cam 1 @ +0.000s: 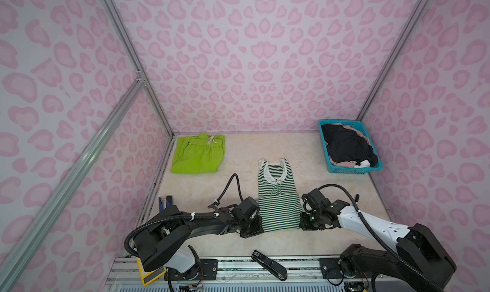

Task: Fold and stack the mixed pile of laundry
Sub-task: 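Grasp the near folded edge with both grippers and lift it, then fold the lifted edge with both grippers toward the shoulder straps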

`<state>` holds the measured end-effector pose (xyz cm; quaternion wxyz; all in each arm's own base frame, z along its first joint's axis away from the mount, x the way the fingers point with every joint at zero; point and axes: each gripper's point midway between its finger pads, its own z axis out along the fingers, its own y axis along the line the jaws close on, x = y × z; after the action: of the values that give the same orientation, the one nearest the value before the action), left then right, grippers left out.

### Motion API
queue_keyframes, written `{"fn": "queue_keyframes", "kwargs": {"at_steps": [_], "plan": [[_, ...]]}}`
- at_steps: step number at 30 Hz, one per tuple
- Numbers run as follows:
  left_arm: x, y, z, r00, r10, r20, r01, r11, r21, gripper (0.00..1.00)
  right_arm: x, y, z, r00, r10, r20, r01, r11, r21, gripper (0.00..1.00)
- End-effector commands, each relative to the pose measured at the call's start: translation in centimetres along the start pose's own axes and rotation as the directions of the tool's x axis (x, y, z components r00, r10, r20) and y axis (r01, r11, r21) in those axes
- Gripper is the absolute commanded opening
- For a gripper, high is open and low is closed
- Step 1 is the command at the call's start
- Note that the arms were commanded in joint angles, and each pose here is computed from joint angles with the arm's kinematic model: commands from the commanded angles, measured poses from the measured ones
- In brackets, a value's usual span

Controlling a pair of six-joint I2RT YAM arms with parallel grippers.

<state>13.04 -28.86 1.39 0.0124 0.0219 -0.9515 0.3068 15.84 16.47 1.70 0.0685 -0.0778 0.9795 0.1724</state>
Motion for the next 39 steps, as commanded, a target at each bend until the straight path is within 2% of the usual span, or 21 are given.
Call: {"fn": "queue_keyframes", "kwargs": {"at_steps": [1,6,10,14,18,21,25,30,34,37,39], "plan": [[0.2,1.7,-0.3,0.999,-0.032,0.001,0.032,0.996,-0.085,0.03,1.5,-1.0,-0.1,0.999,-0.012,-0.043,0.015,0.998,0.053,0.06],[1.6,1.1,-1.4,0.999,0.007,-0.033,-0.011,0.993,-0.113,0.03,2.9,-0.4,-1.7,0.997,-0.051,-0.054,0.055,0.995,0.079,0.0],[3.6,-0.3,-3.1,0.996,0.055,-0.065,-0.064,0.988,-0.139,0.02,4.1,0.2,-3.6,0.997,-0.061,-0.038,0.064,0.994,0.089,0.0],[4.0,-3.2,-5.8,0.997,0.068,-0.026,-0.07,0.994,-0.09,0.02,4.0,1.6,-7.0,0.996,-0.083,0.025,0.081,0.994,0.067,0.0],[2.2,-6.7,-9.2,0.993,0.109,0.054,-0.106,0.993,-0.043,0.02,1.6,2.9,-10.8,0.986,-0.107,0.129,0.099,0.993,0.067,0.0],[0.2,-9.1,-10.9,0.988,0.123,0.089,-0.124,0.992,0.004,0.02,-0.6,4.4,-12.6,0.978,-0.129,0.163,0.121,0.991,0.056,0.0],[-3.8,-10.1,-11.4,0.987,0.106,0.12,-0.114,0.992,0.06,0.02,-4.4,5.8,-12.9,0.972,-0.128,0.197,0.124,0.992,0.033,0.0],[-10.0,-10.0,-10.1,0.99,0.082,0.113,-0.093,0.991,0.093,0.02,-10.6,4.9,-10.9,0.969,-0.015,0.248,0.028,0.999,-0.045,0.0],[-14.6,-11.1,-8.7,0.99,0.107,0.088,-0.118,0.983,0.138,0.02,-15.3,4.0,-8.6,0.975,0.043,0.22,-0.018,0.994,-0.111,0.0],[-17.8,-11.3,-7.3,0.991,0.113,0.072,-0.123,0.98,0.158,0.02,-17.8,3.2,-6.6,0.986,0.048,0.157,-0.028,0.992,-0.127,0.05],[-20.2,-10.7,-6.1,0.994,0.09,0.061,-0.1,0.979,0.177,0.02,-19.5,2.4,-4.9,0.987,0.061,0.149,-0.042,0.991,-0.126,0.14]]}}
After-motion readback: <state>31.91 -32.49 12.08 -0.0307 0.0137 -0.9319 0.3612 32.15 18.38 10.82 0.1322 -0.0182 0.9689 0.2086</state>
